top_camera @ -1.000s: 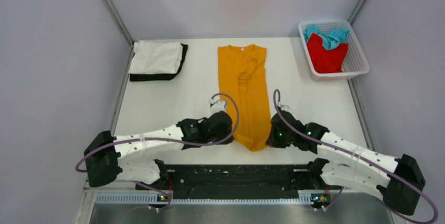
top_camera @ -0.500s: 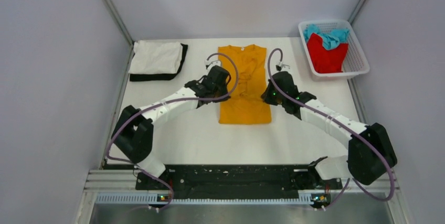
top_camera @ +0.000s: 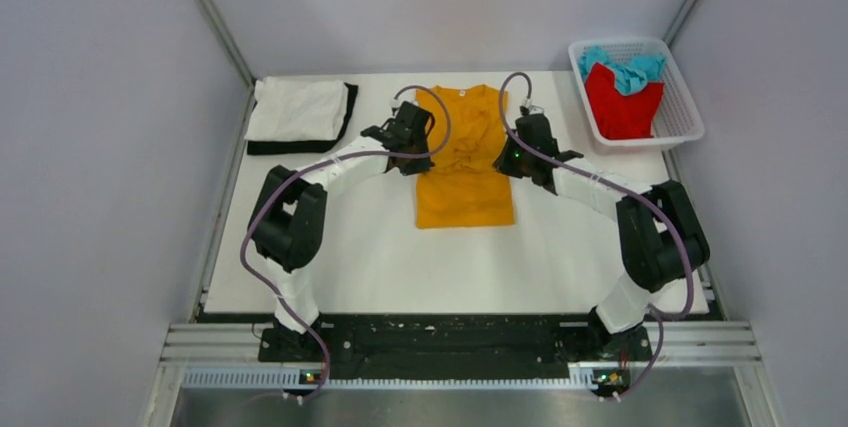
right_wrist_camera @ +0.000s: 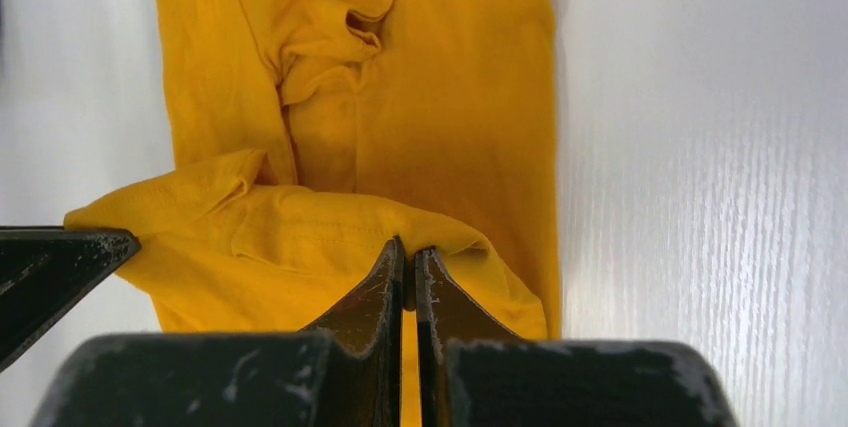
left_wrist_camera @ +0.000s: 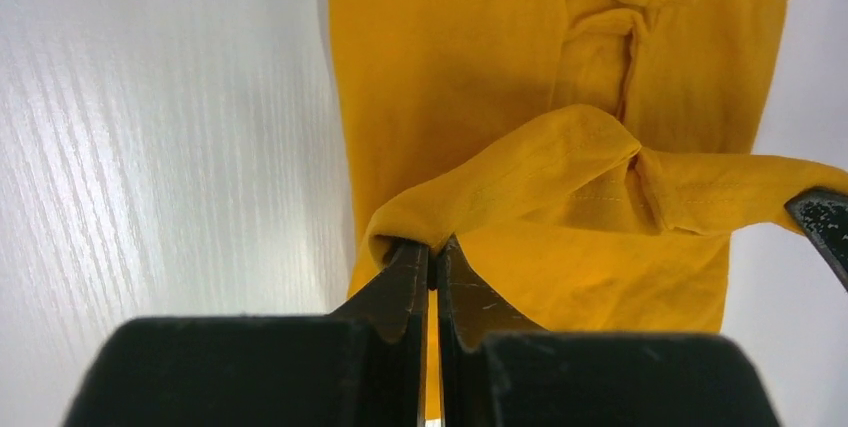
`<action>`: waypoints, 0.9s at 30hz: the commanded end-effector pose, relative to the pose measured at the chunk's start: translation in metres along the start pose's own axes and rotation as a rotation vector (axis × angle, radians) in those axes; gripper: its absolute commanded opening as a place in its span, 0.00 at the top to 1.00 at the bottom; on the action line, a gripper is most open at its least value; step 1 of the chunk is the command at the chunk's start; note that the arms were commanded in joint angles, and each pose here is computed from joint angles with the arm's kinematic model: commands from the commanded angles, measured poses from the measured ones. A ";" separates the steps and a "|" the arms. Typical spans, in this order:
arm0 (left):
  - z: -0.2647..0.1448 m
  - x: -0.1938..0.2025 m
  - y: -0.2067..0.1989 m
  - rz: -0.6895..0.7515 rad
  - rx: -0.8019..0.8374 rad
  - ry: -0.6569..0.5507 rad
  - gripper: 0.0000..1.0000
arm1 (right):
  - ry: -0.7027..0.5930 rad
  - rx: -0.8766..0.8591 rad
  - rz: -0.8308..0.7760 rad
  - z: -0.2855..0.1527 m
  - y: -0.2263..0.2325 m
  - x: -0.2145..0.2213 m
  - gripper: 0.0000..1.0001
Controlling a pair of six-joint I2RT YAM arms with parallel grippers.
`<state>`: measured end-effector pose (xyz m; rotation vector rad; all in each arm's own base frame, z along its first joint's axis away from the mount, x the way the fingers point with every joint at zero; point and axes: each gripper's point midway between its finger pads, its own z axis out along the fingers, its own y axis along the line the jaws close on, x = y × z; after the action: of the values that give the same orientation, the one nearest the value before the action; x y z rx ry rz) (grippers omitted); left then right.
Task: Fold and stack the t-shirts
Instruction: Fold the folded rectangular tshirt in 1/3 of the way, then grab one side of the 2/3 rectangular tshirt with both arms
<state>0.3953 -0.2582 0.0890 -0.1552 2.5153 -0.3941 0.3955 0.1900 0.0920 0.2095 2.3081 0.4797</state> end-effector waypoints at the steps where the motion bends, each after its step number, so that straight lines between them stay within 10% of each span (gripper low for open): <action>1: 0.008 -0.009 -0.001 0.006 0.019 0.016 0.92 | -0.056 -0.033 0.001 0.014 0.010 -0.027 1.00; 8: 0.020 -0.027 -0.001 0.013 0.046 0.024 0.67 | -0.089 0.010 0.029 0.027 -0.001 -0.047 0.93; 11: 0.013 -0.033 -0.003 0.017 0.058 0.035 0.36 | -0.091 0.014 0.039 0.025 -0.001 -0.056 0.41; 14: -0.003 -0.041 0.003 0.010 0.023 -0.003 0.04 | -0.107 -0.001 0.038 0.013 0.002 -0.059 0.24; 27: -0.047 0.081 0.022 -0.121 0.185 0.160 0.01 | 0.109 -0.039 0.083 -0.054 -0.037 0.062 0.08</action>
<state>0.3294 -0.2251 0.0790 -0.1846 2.6173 -0.5454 0.3485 0.1616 0.0813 0.2625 2.3469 0.5345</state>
